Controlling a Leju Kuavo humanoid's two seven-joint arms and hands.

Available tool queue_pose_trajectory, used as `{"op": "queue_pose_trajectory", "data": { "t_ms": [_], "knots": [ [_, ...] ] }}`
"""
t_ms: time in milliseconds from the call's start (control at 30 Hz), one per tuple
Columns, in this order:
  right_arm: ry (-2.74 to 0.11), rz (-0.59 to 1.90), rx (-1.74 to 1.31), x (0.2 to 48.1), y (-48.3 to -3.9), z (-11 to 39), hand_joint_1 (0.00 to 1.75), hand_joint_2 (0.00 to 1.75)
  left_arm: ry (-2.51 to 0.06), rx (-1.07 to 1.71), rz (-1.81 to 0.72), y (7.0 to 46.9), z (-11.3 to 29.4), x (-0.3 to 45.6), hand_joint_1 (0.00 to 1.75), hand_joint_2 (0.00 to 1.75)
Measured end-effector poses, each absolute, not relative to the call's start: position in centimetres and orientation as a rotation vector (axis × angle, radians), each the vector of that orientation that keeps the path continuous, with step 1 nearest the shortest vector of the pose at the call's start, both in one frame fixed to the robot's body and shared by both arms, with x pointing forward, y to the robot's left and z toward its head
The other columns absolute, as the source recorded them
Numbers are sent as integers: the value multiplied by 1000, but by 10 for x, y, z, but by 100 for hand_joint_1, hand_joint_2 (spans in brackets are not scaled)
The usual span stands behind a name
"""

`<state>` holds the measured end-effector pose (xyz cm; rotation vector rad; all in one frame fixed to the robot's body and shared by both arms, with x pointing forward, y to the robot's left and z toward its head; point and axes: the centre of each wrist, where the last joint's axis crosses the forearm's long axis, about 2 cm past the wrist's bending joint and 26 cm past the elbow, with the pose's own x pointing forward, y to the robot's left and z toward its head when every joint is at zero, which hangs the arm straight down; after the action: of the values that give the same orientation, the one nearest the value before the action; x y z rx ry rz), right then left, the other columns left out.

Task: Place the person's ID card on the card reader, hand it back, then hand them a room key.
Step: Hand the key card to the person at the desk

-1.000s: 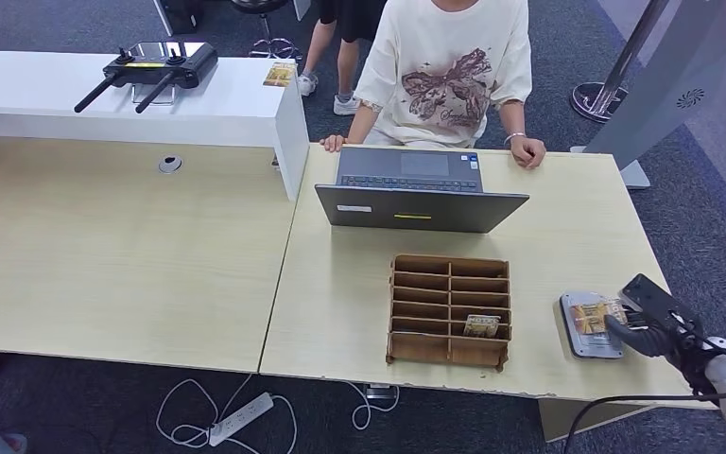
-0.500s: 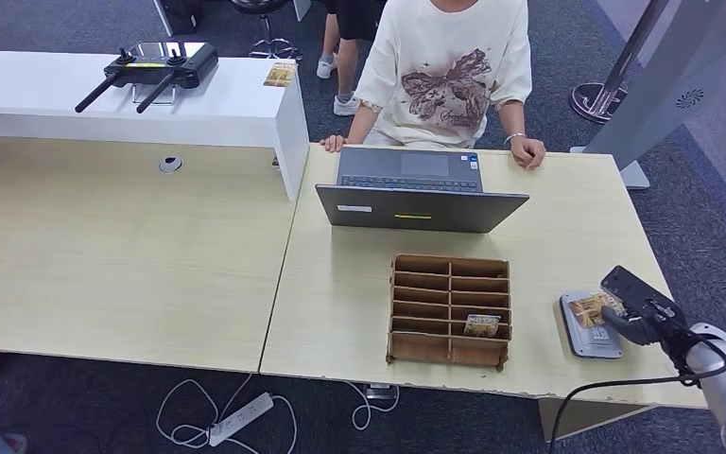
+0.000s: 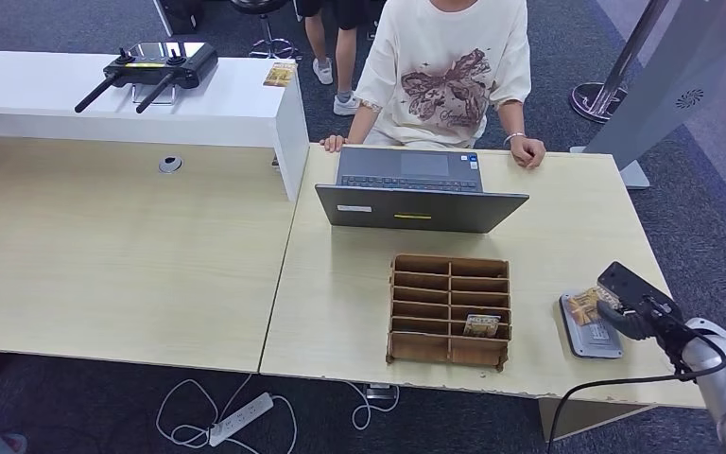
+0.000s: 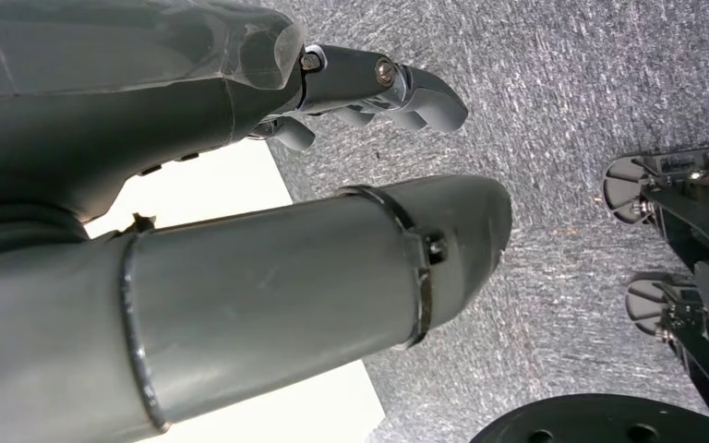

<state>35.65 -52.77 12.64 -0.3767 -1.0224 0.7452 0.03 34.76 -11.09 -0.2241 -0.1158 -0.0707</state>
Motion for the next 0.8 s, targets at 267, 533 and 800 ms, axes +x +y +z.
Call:
{"op": "queue_pose_trajectory", "data": {
  "t_ms": [267,533,800],
  "knots": [
    [-1298,513,-410,367,-522,139,175,175,-128,-225,-34,339,-112,-7,0,0],
    [-1459,371,-397,371,-522,149,175,175,-132,-234,-13,332,-113,-10,0,0],
    [-1685,204,-318,379,-509,162,175,175,-133,-234,-23,328,-113,-9,0,0]
  ]
}}
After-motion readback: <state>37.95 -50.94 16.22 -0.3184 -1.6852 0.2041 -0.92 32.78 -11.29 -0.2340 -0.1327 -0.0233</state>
